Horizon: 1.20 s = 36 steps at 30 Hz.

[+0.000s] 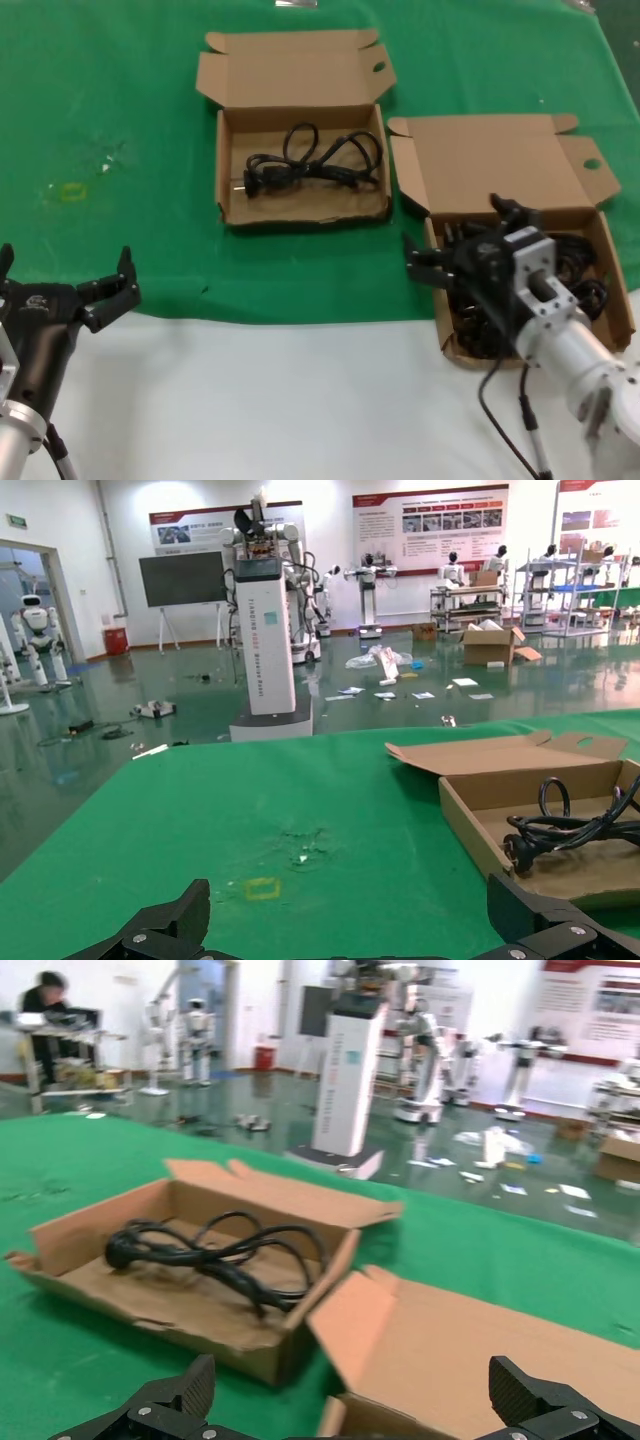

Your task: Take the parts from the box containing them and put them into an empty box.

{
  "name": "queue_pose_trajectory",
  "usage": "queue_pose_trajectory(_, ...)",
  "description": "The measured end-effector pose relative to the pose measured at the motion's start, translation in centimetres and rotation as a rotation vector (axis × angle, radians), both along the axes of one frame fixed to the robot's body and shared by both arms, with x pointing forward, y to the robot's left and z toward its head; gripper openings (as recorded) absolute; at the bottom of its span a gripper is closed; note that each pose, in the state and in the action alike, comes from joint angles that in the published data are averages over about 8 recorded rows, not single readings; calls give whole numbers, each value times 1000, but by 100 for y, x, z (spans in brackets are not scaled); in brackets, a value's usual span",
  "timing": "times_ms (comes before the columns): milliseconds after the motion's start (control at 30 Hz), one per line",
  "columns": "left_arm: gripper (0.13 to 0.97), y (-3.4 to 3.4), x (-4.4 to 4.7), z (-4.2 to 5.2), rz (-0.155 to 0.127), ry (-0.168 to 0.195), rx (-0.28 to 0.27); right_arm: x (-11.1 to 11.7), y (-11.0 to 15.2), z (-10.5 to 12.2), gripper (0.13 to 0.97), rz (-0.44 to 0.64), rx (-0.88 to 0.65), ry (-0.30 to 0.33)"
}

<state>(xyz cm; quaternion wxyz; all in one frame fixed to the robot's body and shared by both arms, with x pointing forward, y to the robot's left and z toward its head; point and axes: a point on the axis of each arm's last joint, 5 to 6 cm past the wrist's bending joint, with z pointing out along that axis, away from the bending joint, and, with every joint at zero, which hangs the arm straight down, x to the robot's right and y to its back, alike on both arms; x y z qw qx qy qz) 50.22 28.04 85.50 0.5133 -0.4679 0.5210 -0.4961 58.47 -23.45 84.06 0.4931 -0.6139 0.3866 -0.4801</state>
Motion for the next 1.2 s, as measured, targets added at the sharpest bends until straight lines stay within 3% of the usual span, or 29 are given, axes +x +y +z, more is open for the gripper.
queue_pose_trajectory(500, 966, 0, 0, 0, 0, 0, 0, -620, -377, 95, 966, -167, 124, -38)
queue_pose_trajectory(1200, 966, 0, 0, 0, 0, 0, 0, -645, -391, 105, 966, -173, 128, -41)
